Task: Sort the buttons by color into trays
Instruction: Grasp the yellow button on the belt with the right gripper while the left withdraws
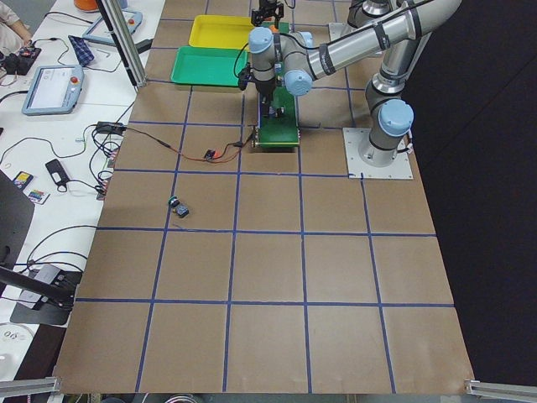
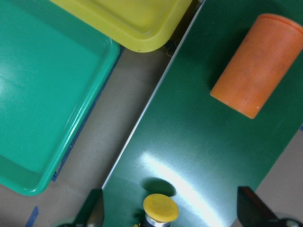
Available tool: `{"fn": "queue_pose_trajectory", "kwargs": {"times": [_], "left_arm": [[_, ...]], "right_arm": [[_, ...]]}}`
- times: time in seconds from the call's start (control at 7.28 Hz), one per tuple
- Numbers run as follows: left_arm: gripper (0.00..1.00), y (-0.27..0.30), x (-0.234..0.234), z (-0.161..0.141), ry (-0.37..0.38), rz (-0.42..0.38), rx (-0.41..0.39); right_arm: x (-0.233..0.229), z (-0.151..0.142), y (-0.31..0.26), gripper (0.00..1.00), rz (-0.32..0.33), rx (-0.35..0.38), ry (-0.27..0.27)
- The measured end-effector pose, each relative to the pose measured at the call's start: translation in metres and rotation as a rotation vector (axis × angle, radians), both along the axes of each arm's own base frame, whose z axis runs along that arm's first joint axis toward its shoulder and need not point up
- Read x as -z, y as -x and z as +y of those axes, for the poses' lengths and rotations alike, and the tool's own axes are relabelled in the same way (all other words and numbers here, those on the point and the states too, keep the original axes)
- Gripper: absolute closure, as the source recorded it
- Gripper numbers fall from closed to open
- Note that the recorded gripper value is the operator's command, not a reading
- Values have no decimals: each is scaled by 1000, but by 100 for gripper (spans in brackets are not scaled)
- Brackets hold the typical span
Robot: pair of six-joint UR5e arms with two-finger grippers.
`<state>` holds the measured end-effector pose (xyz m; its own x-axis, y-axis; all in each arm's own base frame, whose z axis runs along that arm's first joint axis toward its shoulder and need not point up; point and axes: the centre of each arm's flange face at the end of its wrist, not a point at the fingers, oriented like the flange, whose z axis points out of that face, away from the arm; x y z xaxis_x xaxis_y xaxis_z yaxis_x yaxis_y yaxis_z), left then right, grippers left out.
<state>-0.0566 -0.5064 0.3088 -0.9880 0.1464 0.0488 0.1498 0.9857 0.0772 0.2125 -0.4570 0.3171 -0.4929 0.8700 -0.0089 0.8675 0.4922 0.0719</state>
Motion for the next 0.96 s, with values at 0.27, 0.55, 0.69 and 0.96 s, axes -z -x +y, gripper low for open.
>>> {"fn": "queue_pose_trajectory", "kwargs": {"times": [0.27,0.55,0.69,0.96], "left_arm": [[0,-92,-16,-67,34,-1,4],[0,-179,-1,-139,64,-4,137],[0,-230,19,-165,76,-1,202],[0,-292,57,-210,123,-26,392]], "right_arm": [[21,-7,-1,0,7,16,-37],[37,-16,-4,0,6,46,-33],[47,-20,-11,0,6,59,-29],[56,-16,-28,0,11,56,-32]]}}
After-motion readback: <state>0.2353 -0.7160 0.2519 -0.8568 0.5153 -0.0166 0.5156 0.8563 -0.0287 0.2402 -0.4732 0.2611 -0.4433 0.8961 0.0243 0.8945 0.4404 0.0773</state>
